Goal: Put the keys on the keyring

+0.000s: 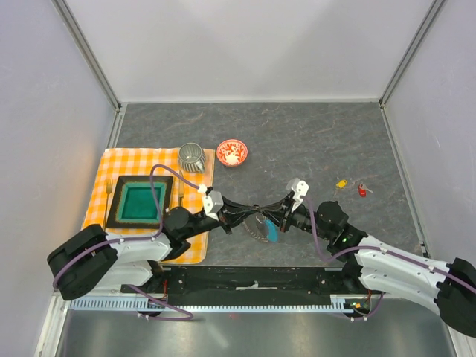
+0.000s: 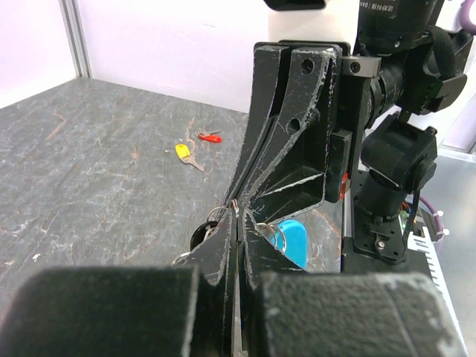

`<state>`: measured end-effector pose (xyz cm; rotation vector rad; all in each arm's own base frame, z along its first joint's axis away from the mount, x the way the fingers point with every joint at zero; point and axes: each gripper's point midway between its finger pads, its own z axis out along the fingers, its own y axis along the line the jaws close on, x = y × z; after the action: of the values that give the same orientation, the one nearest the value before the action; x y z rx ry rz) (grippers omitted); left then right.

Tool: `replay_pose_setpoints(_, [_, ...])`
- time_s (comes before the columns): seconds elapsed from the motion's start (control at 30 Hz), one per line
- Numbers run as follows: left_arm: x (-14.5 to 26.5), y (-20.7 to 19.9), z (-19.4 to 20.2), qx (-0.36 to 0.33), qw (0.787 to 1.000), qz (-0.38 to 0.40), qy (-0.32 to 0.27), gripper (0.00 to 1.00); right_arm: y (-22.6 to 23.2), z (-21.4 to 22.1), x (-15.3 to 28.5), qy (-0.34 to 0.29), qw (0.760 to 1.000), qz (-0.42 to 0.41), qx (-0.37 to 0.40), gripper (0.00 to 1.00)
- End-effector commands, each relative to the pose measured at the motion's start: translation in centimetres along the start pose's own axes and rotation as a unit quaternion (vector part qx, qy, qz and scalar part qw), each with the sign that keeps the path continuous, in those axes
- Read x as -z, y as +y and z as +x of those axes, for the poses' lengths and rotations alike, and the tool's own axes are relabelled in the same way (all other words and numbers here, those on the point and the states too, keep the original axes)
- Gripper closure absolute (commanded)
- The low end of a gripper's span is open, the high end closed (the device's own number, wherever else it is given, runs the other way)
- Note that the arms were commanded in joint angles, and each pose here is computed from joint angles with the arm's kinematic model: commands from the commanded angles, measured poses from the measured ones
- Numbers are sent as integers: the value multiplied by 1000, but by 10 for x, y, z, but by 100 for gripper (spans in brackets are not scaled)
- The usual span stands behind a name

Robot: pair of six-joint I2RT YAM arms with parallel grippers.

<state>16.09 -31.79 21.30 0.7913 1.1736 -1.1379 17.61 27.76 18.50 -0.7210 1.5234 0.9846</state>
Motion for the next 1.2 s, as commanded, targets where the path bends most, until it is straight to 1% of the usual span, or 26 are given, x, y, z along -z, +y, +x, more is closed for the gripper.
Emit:
replay_pose_setpoints(0.0, [-2, -8, -35, -10, 997, 17, -77, 98, 11, -13, -4, -17, 999, -30, 11, 100])
replay_pose_setpoints(0.17, [1, -8, -32, -13, 997, 15, -77, 98, 16, -8, -5, -6, 999, -40, 11, 100])
replay_pose_setpoints(0.27, [2, -8, -32, -15, 997, 15, -76, 98, 21, 0, -7, 13, 999, -51, 13, 100])
replay_pose_setpoints(0.53, [1, -10, -31, -24, 997, 23, -76, 98, 47, 22, -13, 67, 991, -111, 24, 100])
replay_pose_setpoints(0.7, [1, -13, -29, -23, 997, 31, -73, 98, 59, 16, -13, 75, 986, -143, 36, 100])
replay_pose_setpoints(0.8, [1, -11, -26, -24, 997, 28, -70, 98, 65, 19, -10, 100, 981, -159, 50, 100])
replay_pose_setpoints(0.87, [1, -10, -23, -23, 997, 27, -67, 98, 68, 14, -10, 98, 980, -165, 61, 100])
replay_pose_setpoints(0.9, [1, -10, -23, -23, 997, 26, -68, 98, 67, 16, -8, 106, 979, -164, 62, 100])
replay_pose_setpoints(0.93, [1, -9, -23, -24, 997, 25, -68, 98, 65, 12, -8, 107, 980, -156, 64, 98])
replay_pose_setpoints(1.0, [2, -8, -25, -25, 997, 21, -73, 98, 51, 9, -5, 109, 986, -111, 68, 92])
replay_pose_setpoints(1.03, [3, -8, -24, -25, 997, 20, -72, 98, 43, 9, -2, 110, 988, -88, 69, 84])
replay_pose_setpoints(1.1, [5, -7, -24, -26, 997, 17, -70, 98, 26, 1, 8, 103, 991, -34, 73, 78])
replay_pose_setpoints(1.17, [6, -6, -21, -28, 997, 16, -65, 98, 17, -7, 14, 95, 993, -8, 73, 69])
